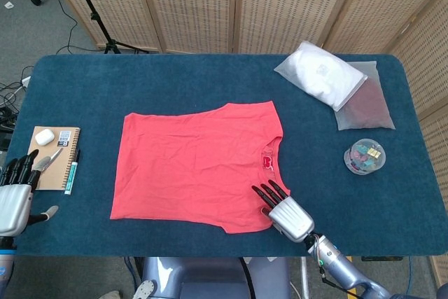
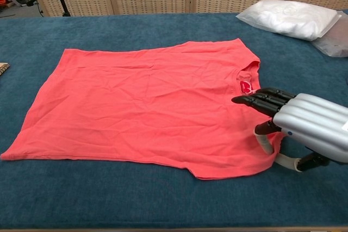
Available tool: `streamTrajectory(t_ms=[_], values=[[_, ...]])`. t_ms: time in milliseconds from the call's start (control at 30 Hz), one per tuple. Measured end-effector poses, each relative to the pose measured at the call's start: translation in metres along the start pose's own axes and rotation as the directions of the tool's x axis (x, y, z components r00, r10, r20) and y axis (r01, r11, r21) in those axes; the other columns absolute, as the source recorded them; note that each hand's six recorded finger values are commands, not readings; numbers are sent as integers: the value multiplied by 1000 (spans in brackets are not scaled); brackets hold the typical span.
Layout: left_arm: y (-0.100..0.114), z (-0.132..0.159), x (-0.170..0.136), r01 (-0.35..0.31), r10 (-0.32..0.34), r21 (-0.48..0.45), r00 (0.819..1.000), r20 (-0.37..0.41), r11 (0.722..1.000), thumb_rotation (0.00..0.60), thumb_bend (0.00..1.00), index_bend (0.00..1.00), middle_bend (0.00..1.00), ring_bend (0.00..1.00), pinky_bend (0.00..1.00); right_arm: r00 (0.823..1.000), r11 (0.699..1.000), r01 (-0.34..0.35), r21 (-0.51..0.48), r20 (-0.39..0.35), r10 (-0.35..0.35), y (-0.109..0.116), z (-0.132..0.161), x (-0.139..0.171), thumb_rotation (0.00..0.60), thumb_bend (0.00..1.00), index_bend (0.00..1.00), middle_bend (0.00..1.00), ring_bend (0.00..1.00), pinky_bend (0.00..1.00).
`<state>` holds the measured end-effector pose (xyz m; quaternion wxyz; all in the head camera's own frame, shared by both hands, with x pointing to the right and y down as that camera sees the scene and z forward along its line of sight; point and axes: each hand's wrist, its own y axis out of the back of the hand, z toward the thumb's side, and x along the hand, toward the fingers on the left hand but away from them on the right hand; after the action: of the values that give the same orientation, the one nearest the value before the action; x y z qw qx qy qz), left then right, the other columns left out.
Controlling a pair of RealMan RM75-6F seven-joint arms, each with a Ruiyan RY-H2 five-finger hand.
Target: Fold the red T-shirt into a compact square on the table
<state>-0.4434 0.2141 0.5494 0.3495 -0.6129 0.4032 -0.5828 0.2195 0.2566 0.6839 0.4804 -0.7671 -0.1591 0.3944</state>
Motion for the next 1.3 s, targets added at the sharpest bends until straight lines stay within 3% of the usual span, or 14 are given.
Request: streamTrajectory(t_ms=[100,300,433,567,867,1300], values=[[-4,5,-1,8,-8,-5,999,37,1000,600,0,9,0,0,0,1000,1000,0,-2,-2,0,0,1,0,600,416,582,0,0,0],[-22,18,-4,49,-49,3,986,158,999,600,0,193,0,0,0,1000,1000,1,-5,-2,-1,2,1,1,600,416,583,0,0,0],[-48,28,-4,81,-91,48,963,254,996,600,0,284,0,0,0,1000,1000,0,-5,-1,0,3,1,0,600,438,586,0,0,0],[-79,37,-1,126,-139,61,945,298,990,600,0,342,0,0,0,1000,1000,1,-7,2,-1,3,0,0,600,450,586,0,0,0],[-112,53,2,170,-183,68,924,335,983,600,101,392,0,0,0,1000,1000,3,-8,6,-3,5,-1,0,600,466,586,0,0,0],[-129,63,10,178,-199,93,923,328,980,600,165,407,0,0,0,1000,1000,4,-6,10,-4,6,-2,-1,600,491,586,0,0,0]])
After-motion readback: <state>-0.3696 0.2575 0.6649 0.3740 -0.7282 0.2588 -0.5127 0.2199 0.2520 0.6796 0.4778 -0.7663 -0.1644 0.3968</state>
